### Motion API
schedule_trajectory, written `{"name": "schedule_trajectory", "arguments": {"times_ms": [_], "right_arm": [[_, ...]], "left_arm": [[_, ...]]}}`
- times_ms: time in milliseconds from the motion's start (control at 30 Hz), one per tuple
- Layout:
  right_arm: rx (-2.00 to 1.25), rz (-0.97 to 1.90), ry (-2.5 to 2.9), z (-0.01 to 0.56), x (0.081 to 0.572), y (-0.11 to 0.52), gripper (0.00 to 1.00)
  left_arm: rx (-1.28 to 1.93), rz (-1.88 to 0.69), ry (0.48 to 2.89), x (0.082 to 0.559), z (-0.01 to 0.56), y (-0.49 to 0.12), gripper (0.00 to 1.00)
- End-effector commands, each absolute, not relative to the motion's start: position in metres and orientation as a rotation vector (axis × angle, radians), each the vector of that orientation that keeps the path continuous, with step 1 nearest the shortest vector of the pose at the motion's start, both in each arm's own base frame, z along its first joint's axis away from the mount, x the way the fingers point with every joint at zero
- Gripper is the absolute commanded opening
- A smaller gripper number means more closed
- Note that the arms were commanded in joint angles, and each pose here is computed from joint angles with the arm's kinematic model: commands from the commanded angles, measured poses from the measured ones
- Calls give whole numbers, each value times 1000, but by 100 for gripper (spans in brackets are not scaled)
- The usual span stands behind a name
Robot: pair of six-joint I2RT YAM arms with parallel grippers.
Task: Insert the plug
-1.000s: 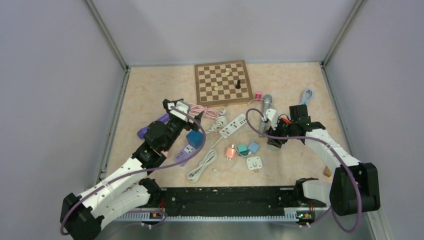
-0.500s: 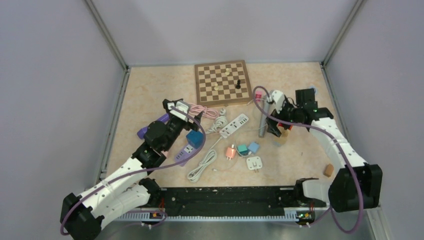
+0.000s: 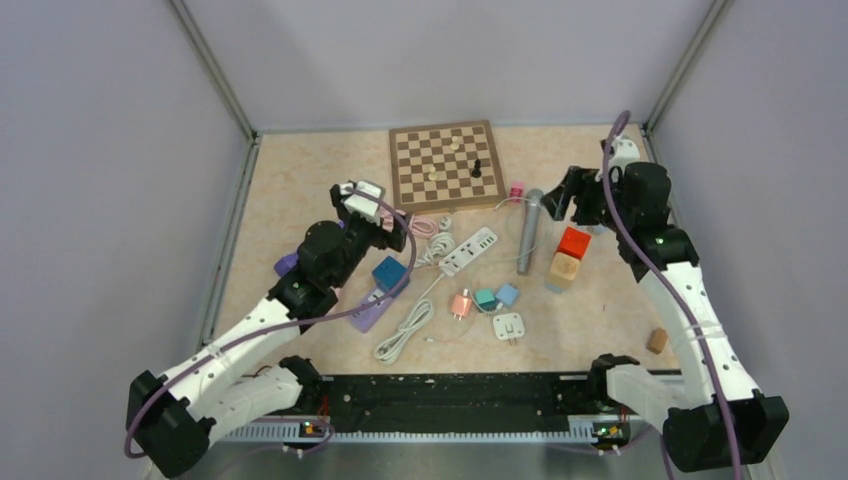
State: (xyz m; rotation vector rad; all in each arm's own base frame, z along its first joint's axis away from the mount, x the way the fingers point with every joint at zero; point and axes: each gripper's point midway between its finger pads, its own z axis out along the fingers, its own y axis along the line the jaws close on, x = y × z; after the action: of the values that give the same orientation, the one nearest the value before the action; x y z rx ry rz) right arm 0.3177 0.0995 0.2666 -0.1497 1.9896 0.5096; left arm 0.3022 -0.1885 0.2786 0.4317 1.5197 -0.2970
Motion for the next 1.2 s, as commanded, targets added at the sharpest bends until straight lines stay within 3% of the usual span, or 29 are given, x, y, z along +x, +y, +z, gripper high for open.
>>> {"name": "schedule_trajectory", "arguments": {"times_ms": [0, 33, 67, 400, 800, 933, 1167], "right_arm": [[537, 319, 2080, 237, 311, 43, 45], [594, 280, 2136, 223, 303, 38, 30], [610, 269, 2192, 210, 298, 39, 25], [790, 158, 2528, 118, 235, 37, 31], [737, 43, 2522, 105, 264, 26, 44], [759, 29, 2545, 95, 263, 25, 42], [829, 4, 2659, 60, 228, 27, 25]], "left_arm": [[355, -379, 1570, 310, 300, -198, 97], [332, -397, 1588, 312, 299, -200, 97], [312, -410, 1606, 314, 299, -201, 96], [310, -450, 1723, 321, 279, -215, 93], [285, -427, 1692, 326, 279, -210, 94], [279, -405, 1684, 325, 277, -205, 94], [277, -380, 1680, 322, 271, -199, 95]]}}
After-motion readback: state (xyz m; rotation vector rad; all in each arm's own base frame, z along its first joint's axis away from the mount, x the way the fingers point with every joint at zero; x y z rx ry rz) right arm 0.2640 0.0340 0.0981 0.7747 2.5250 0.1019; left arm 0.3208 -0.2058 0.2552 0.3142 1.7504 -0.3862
